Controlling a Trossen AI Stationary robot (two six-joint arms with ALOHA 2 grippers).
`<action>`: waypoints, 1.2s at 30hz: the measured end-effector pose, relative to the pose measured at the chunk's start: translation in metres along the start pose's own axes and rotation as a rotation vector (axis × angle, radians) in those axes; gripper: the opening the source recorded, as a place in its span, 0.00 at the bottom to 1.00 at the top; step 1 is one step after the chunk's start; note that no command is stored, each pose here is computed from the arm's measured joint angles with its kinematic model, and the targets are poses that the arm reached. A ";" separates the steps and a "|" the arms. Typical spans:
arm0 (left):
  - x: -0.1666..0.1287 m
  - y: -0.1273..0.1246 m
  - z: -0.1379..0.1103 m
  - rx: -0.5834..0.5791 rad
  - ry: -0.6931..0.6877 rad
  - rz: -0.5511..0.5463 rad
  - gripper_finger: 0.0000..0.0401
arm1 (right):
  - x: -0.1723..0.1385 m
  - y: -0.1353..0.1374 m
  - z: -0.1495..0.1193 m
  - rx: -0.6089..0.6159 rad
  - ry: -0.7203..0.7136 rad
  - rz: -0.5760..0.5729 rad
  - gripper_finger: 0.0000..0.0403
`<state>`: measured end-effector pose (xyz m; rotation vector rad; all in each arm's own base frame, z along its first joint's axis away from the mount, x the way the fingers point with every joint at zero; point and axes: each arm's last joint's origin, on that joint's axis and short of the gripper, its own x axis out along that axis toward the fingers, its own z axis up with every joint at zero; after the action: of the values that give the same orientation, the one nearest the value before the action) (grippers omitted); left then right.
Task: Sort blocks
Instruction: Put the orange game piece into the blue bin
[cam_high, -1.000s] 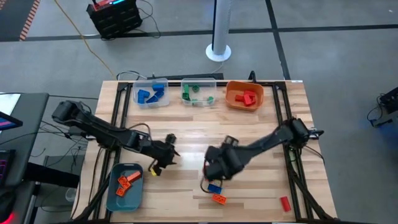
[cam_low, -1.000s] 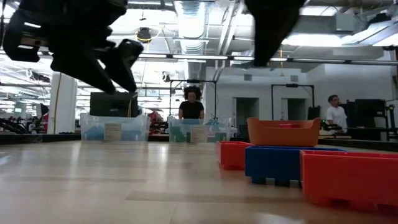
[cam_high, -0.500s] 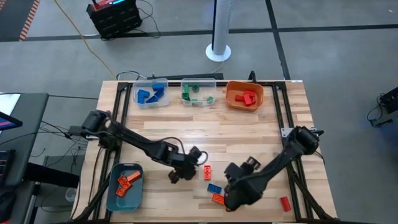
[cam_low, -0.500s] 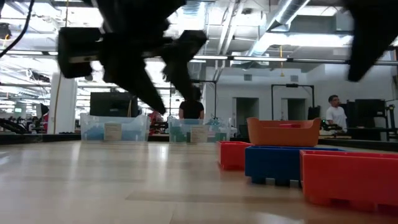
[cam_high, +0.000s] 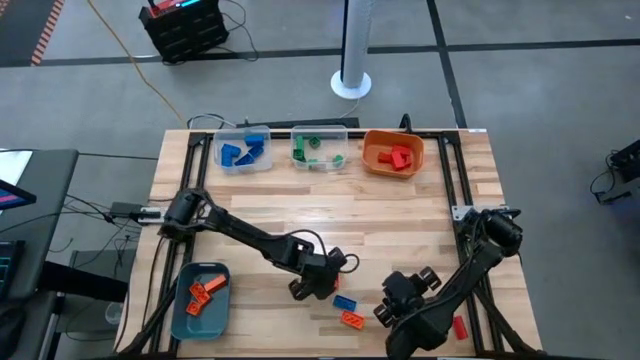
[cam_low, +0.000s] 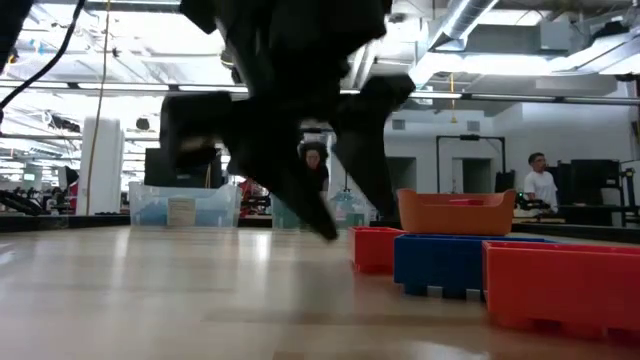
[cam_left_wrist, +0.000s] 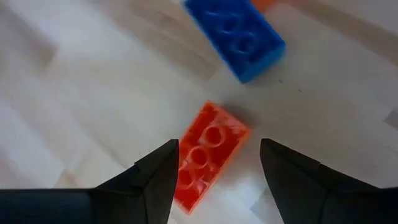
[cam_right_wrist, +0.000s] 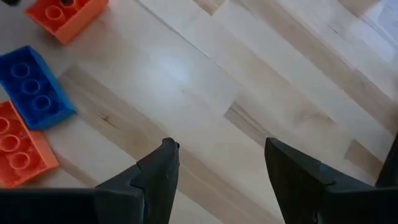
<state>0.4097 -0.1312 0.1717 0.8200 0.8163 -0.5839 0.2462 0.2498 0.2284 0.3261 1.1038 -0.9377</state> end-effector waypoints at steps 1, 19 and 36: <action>0.005 -0.001 -0.001 0.028 0.007 -0.009 0.55 | 0.000 0.000 -0.001 0.007 -0.008 0.004 0.61; 0.018 0.016 -0.026 -0.017 0.160 -0.083 0.55 | 0.003 0.002 0.008 0.019 -0.057 0.012 0.61; 0.018 0.013 -0.024 -0.052 0.167 -0.068 0.38 | 0.011 0.009 0.023 -0.009 -0.043 0.028 0.61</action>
<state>0.4199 -0.1073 0.1525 0.8029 1.0116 -0.5574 0.2688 0.2344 0.2272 0.3122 1.0614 -0.9110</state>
